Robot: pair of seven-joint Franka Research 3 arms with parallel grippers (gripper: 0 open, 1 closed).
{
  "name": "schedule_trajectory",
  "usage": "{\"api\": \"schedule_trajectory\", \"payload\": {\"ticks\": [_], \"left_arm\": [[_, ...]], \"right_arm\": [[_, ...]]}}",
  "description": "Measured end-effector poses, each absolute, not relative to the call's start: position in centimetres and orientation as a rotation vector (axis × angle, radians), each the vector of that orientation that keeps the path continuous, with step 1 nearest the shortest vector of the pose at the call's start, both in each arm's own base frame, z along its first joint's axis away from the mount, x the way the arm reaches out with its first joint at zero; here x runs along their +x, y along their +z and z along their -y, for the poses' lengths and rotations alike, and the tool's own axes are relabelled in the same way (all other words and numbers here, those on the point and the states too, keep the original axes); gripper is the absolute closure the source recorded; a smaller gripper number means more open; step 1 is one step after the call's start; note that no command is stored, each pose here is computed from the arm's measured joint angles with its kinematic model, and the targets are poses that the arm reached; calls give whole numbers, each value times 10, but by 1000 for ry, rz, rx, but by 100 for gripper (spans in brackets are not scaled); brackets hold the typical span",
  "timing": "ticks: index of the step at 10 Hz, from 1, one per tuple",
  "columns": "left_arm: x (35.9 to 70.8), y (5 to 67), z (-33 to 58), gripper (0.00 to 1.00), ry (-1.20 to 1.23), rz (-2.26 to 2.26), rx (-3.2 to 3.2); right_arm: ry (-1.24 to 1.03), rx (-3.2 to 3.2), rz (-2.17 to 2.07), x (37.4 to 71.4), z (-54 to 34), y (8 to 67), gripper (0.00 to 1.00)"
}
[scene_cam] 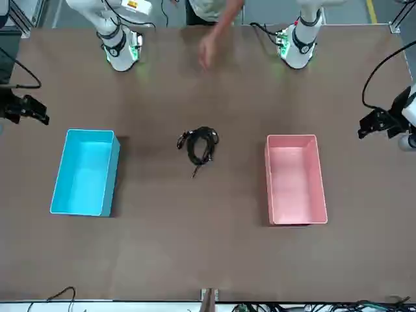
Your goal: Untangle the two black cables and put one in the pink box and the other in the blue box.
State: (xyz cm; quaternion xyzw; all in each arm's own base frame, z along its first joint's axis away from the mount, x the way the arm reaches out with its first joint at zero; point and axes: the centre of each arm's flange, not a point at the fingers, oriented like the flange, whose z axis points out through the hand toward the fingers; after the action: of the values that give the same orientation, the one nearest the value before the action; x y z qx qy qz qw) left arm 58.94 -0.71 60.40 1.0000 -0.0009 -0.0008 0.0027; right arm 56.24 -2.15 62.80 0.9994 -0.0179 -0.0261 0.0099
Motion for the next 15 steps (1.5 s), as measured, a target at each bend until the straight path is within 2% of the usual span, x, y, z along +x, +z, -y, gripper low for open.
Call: {"api": "schedule_trajectory", "payload": {"ticks": [4, 6, 9, 11, 15], "left_arm": [[589, 603, 15, 0, -9, -38, 3133], [589, 598, 48, 0, -28, -163, 3124], [587, 569, 137, 0, -115, -498, 3092], [582, 537, 197, 0, -193, -743, 3069], [581, 473, 291, 0, -171, -1434, 2835]], "right_arm": [[-85, 3120, 52, 562, 20, 627, 0], [-87, 3121, 52, 563, 18, 626, 0], [-62, 3141, 166, 568, -10, 608, 0], [-84, 3130, 299, 568, -62, 581, 0], [-106, 3170, 494, 547, -114, 533, 0]]}}
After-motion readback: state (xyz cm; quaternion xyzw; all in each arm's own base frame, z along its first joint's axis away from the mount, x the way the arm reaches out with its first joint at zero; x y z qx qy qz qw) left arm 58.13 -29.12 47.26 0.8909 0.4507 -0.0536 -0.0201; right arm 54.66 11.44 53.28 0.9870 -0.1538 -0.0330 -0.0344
